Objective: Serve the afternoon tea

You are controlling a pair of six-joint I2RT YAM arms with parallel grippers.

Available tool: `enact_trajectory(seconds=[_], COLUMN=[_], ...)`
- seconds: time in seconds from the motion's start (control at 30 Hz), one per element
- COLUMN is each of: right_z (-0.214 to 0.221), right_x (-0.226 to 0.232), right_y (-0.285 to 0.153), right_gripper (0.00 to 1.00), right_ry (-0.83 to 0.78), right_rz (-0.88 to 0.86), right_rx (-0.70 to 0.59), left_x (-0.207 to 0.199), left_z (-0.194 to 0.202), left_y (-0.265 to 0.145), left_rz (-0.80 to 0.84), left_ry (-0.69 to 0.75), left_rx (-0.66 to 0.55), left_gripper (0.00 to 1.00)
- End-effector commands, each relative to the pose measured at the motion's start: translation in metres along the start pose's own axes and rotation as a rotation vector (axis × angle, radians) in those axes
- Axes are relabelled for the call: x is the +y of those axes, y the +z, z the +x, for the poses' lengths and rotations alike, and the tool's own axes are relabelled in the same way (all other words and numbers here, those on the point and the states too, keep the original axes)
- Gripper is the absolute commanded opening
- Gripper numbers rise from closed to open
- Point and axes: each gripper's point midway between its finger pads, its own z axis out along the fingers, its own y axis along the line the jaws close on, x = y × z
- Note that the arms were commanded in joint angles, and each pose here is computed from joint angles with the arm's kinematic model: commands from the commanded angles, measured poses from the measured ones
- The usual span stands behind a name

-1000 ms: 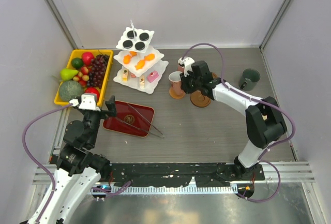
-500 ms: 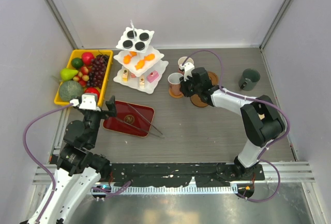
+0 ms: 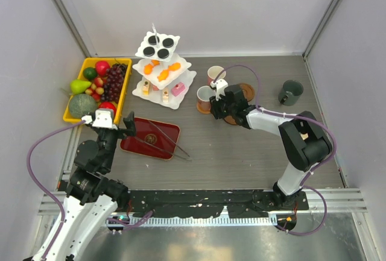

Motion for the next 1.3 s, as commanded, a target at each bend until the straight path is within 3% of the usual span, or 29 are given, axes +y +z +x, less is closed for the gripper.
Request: enact_trajectory(seconds=[0.0, 0.2, 0.4, 0.63, 0.67, 0.9, 1.07, 1.27], right_z=[-0.034, -0.047, -0.063, -0.074, -0.068, -0.033, 0.004, 0.023], right_x=[0.001, -0.005, -0.014, -0.09, -0.098, -0.178, -0.212, -0.248], right_y=[-0.015, -0.029, -0.061, -0.137, -0.146, -0.206, -0.206, -0.186], right_gripper=[0.44, 0.53, 0.75, 0.99, 0.96, 0.96, 1.0, 0.87], right_ry=[-0.007, -0.015, -0.008, 0.176, 0.209, 0.511, 0.618, 0.693], right_rz=[0.008, 0.051, 0.115, 0.485, 0.522, 0.822, 0.932, 0.952], right_rx=[-0.106, -0.122, -0.125, -0.134, -0.12, -0.132, -0.066, -0.06], left_x=[-0.001, -0.002, -0.001, -0.001, -0.001, -0.001, -0.001, 0.0], left_z=[-0.015, -0.015, -0.016, -0.019, -0.019, -0.02, -0.019, -0.018], left_y=[0.003, 0.002, 0.002, 0.0, 0.0, -0.001, -0.001, -0.001], left_rz=[0.005, 0.007, 0.007, 0.008, 0.009, 0.011, 0.011, 0.004], left_ry=[-0.009, -0.012, -0.014, -0.022, -0.023, -0.026, -0.023, -0.022], left_rx=[-0.057, -0.06, -0.063, -0.074, -0.075, -0.078, -0.075, -0.071], left_gripper=[0.99, 0.99, 0.99, 0.99, 0.99, 0.99, 0.99, 0.99])
